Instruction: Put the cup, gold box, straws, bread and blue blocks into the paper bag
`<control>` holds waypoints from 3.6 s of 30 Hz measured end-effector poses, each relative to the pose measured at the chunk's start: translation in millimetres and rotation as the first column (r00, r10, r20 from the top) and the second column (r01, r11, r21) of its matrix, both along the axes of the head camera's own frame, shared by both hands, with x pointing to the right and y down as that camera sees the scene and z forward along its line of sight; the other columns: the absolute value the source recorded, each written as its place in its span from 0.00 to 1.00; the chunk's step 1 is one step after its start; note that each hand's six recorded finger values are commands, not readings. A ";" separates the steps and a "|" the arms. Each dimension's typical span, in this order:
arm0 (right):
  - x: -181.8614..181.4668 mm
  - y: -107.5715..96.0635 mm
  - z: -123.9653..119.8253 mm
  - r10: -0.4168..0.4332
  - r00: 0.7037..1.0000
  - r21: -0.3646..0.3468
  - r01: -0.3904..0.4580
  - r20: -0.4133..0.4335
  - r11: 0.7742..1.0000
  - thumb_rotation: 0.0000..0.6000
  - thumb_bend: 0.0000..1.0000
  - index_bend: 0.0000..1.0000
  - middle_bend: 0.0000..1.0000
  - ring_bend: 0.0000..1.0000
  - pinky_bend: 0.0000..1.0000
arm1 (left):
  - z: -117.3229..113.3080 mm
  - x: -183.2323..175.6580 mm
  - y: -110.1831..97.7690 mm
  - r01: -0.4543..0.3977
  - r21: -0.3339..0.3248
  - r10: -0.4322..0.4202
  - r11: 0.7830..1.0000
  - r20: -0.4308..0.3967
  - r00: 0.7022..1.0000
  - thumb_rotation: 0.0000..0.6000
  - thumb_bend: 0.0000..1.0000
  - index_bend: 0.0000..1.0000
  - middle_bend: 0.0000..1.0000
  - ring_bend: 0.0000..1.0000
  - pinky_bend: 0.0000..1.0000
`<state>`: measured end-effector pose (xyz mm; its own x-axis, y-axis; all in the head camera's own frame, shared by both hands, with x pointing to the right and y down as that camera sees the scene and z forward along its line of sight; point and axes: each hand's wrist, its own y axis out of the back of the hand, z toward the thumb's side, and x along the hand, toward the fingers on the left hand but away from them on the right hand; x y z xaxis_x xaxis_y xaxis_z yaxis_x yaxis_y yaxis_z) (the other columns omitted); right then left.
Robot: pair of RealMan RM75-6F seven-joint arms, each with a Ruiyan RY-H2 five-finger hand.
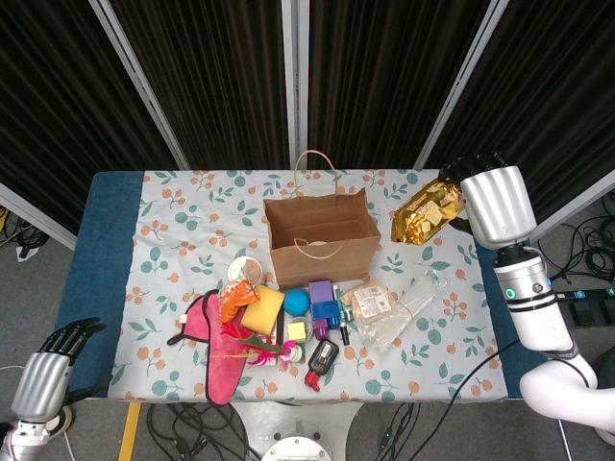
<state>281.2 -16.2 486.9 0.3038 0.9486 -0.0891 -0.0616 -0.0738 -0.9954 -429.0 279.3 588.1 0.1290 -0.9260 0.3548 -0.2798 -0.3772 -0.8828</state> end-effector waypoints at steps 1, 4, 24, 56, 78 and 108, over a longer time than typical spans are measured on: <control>-4.3 0.9 -4.0 0.001 1.000 0.010 -0.001 0.003 1.000 1.00 0.16 0.64 0.56 0.42 0.35 | -0.5 -0.2 -0.2 0.002 0.002 -0.002 1.000 -0.002 1.000 1.00 0.17 0.29 0.31 0.21 0.26; -19.7 2.3 -14.1 -0.004 1.000 0.055 0.005 -0.025 0.998 1.00 0.16 0.64 0.56 0.42 0.35 | -1.6 -0.6 -0.5 0.004 0.005 -0.004 1.000 -0.007 1.000 1.00 0.17 0.29 0.31 0.21 0.26; -165.3 9.3 -29.6 -0.045 0.727 0.361 0.392 -0.685 0.846 1.00 0.17 0.64 0.56 0.42 0.35 | -6.3 -1.0 -1.6 0.013 0.016 -0.012 1.000 -0.041 0.999 1.00 0.17 0.29 0.31 0.21 0.26; -187.3 -0.5 47.2 -0.001 0.476 0.215 0.399 -0.879 0.892 1.00 0.00 0.18 0.26 0.07 0.00 | -6.8 -9.1 -3.9 0.039 0.020 -0.038 0.999 -0.038 0.999 1.00 0.17 0.29 0.31 0.21 0.26; -159.5 19.2 -36.0 -0.011 0.759 0.300 0.271 -0.651 0.915 1.00 0.00 0.12 0.25 0.07 0.00 | -8.1 -5.0 -3.9 0.030 0.026 -0.029 0.999 -0.046 0.999 1.00 0.17 0.29 0.31 0.21 0.26; 98.5 143.7 135.7 -0.076 0.997 -0.484 0.077 0.022 0.872 1.00 0.00 0.17 0.27 0.09 0.00 | -3.8 4.8 1.3 -0.035 0.035 0.035 0.999 0.007 0.999 1.00 0.17 0.29 0.31 0.21 0.26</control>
